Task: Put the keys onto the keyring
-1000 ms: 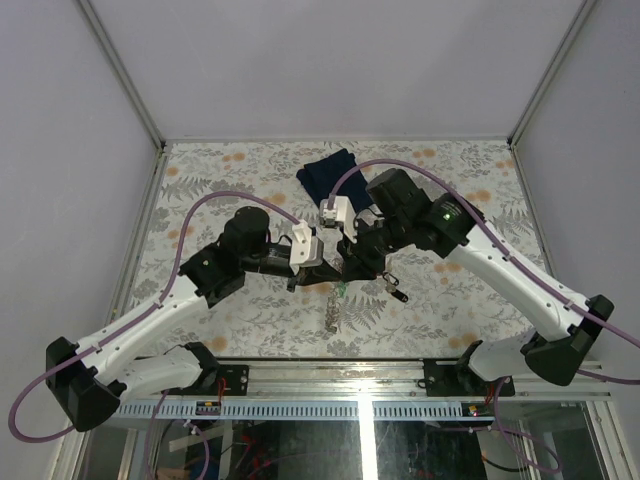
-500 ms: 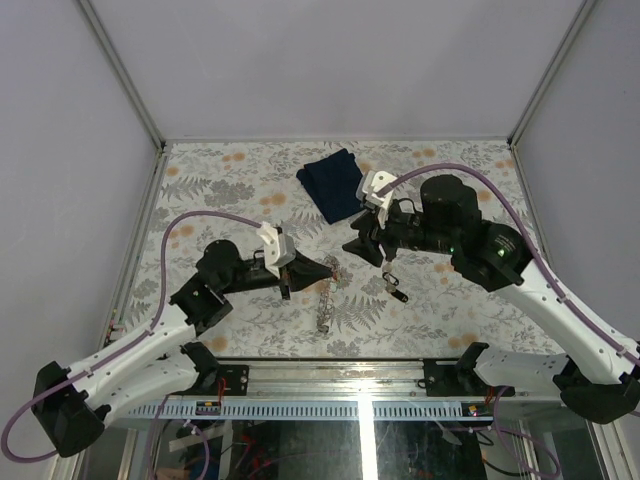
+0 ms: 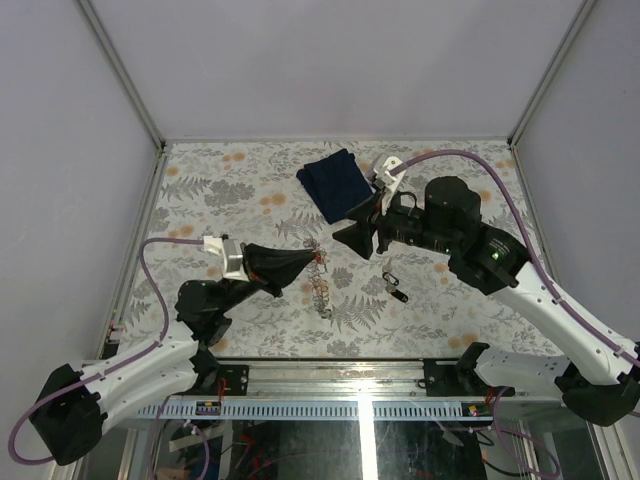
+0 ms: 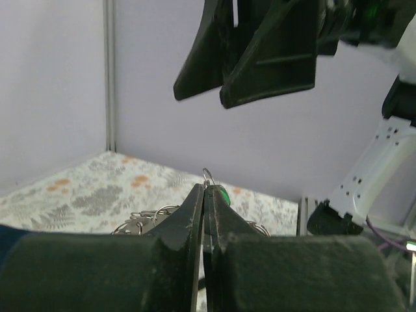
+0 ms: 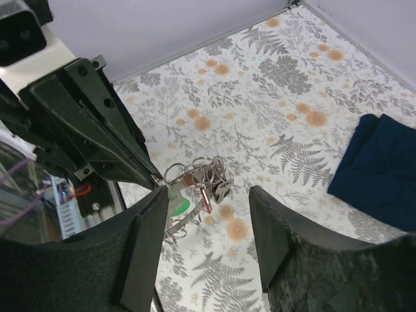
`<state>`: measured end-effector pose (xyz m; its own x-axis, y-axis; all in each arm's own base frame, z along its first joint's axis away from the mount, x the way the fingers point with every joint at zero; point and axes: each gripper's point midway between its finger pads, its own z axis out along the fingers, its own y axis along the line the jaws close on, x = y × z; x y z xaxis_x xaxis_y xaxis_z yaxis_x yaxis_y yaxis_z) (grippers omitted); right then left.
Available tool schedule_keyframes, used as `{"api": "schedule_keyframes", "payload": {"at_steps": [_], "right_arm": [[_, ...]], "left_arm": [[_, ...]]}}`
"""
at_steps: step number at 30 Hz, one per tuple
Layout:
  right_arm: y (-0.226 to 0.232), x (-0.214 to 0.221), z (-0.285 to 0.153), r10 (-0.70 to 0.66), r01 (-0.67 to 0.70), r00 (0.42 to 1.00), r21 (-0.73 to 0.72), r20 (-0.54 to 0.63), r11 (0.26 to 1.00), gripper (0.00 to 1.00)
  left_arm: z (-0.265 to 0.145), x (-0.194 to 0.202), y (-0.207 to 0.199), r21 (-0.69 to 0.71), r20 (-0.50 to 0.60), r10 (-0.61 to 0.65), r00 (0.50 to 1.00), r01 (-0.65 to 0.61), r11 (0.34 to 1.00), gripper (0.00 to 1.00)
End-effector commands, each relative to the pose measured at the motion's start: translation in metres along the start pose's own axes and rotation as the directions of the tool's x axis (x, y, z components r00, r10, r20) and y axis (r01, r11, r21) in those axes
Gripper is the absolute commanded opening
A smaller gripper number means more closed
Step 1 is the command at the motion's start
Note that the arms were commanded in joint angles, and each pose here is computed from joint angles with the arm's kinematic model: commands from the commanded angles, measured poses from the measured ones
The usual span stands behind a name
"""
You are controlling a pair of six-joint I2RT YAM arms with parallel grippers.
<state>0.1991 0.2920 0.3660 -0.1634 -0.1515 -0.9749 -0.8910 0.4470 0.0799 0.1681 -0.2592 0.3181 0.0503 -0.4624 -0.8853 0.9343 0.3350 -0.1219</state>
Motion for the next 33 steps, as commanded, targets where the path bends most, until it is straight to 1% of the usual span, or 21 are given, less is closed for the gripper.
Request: {"api": "schedule_keyframes", "payload": {"at_steps": [1,3,7,12,16,20,23,27,31,33], "right_arm": [[0.006,-0.043,0.005,0.14,-0.139,0.982,-0.015,0.126,0.99,0.58],[0.01,-0.047,0.009,0.208,-0.205,0.969,-0.037,0.137,0.978,0.57],[0.016,-0.05,0.017,0.34,-0.332,0.931,-0.078,0.134,0.94,0.57],[0.03,-0.055,0.022,0.413,-0.391,0.901,-0.166,0.128,0.905,0.58],[0.04,-0.055,0.026,0.431,-0.4,0.897,-0.232,0.098,0.887,0.56],[0.045,-0.041,0.036,0.431,-0.41,0.902,-0.254,0.03,0.876,0.52],[0.05,-0.032,0.04,0.431,-0.42,0.902,-0.273,-0.022,0.866,0.51],[0.055,-0.028,0.042,0.426,-0.421,0.903,-0.298,-0.052,0.856,0.5],[0.054,-0.027,0.041,0.419,-0.417,0.906,-0.294,-0.058,0.86,0.43],[0.054,-0.027,0.041,0.414,-0.412,0.908,-0.294,-0.056,0.863,0.38]], "left_arm": [[-0.008,-0.081,-0.011,-0.006,0.351,0.064,0.934,-0.066,0.998,0.0],[-0.012,-0.088,-0.011,-0.015,0.389,0.076,0.918,-0.077,0.997,0.0],[-0.012,-0.093,-0.011,-0.022,0.403,0.098,0.91,-0.097,0.995,0.0],[-0.011,-0.095,-0.011,-0.025,0.407,0.112,0.907,-0.112,0.993,0.0],[-0.009,-0.093,-0.013,-0.012,0.39,0.117,0.913,-0.122,0.992,0.0],[-0.007,-0.093,-0.013,-0.009,0.385,0.121,0.915,-0.127,0.992,0.0],[-0.006,-0.093,-0.013,-0.011,0.379,0.124,0.917,-0.13,0.992,0.0],[-0.004,-0.091,-0.011,-0.015,0.367,0.123,0.922,-0.126,0.992,0.0],[-0.003,-0.091,-0.011,-0.014,0.367,0.124,0.922,-0.127,0.992,0.0],[-0.003,-0.091,-0.011,-0.015,0.367,0.124,0.922,-0.128,0.992,0.0]]}}
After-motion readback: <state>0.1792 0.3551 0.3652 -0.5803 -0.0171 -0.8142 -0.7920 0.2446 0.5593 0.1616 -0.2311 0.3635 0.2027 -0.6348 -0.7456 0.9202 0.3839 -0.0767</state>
